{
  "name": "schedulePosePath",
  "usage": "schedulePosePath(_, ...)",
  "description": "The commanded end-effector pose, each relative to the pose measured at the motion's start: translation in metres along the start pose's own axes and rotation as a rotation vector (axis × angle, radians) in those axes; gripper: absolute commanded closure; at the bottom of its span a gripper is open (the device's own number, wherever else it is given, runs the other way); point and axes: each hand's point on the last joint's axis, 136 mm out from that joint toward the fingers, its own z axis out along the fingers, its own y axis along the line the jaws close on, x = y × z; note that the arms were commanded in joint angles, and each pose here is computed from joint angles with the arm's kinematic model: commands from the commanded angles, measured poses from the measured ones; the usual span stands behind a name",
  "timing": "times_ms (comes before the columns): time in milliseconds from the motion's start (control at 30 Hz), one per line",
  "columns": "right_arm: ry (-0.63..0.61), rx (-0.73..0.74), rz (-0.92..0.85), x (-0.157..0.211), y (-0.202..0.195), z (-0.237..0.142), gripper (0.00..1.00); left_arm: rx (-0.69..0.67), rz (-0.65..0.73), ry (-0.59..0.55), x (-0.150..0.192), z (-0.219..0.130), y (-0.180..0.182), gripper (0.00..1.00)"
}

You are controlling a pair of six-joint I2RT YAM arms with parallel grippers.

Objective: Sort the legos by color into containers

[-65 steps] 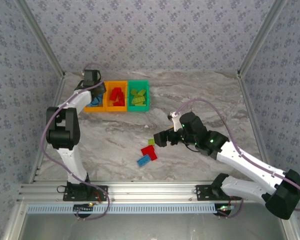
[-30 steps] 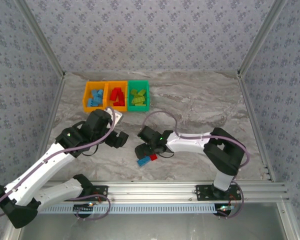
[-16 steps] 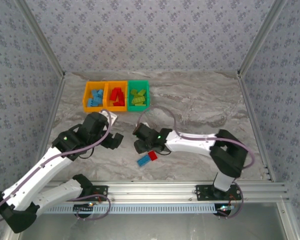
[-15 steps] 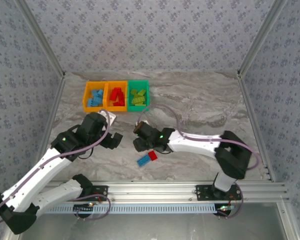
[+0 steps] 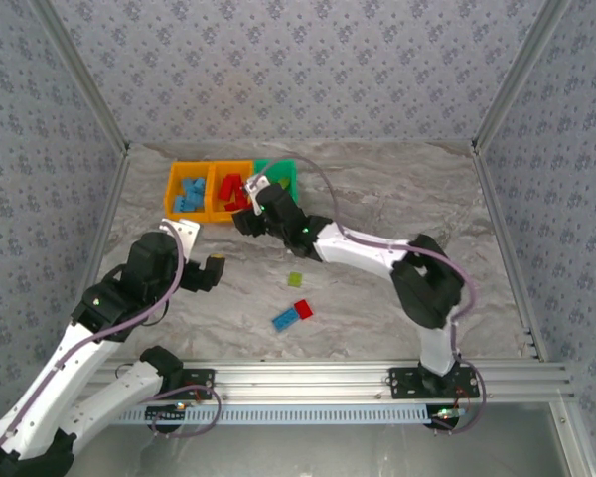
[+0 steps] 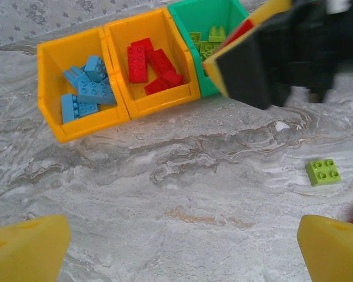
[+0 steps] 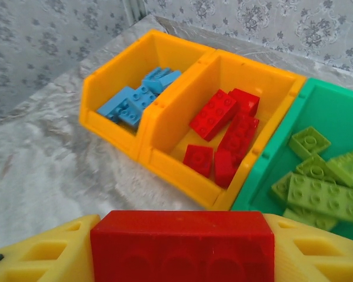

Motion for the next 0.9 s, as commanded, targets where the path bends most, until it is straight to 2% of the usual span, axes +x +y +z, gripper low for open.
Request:
schedulePosePath(0, -0.007, 0.002, -0.103, -0.007, -0.004, 0.034, 0.51, -0.024, -0.016, -0.016, -0.004, 0.001, 0.005, 0.01)
schedulePosePath(233, 0.065, 0.028, -0.170, 0.004, -0.016, 0.100, 0.48, -0.026, -0.019, -0.014, -0.004, 0.002, 0.005, 0.01)
schedulePosePath(333, 0.080, 0.037, -0.172, 0.003, -0.020, 0.114, 0.35, -0.028, -0.019, -0.013, -0.003, 0.002, 0.006, 0.01)
schedulePosePath(367, 0.085, 0.033, -0.170, 0.002, -0.019, 0.117, 0.28, -0.029, -0.017, -0.010, -0.003, 0.003, 0.006, 0.01)
schedulePosePath(433, 0.090, 0.027, -0.168, -0.003, -0.019, 0.118, 0.22, -0.030, -0.016, -0.010, -0.003, 0.003, 0.006, 0.01)
schedulePosePath(633, 0.073, 0.009, -0.151, -0.028, -0.014, 0.089, 0.18, -0.036, -0.016, -0.003, -0.002, 0.004, 0.007, 0.01)
schedulePosePath(800, 0.089, 0.008, -0.129, -0.050, -0.015, 0.034, 0.14, -0.022, -0.017, 0.000, -0.002, 0.004, 0.004, 0.01)
schedulePosePath(867, 0.101, 0.006, -0.101, -0.054, -0.019, 0.004, 0.12, 0.026, -0.035, 0.003, -0.002, 0.005, -0.005, 0.01)
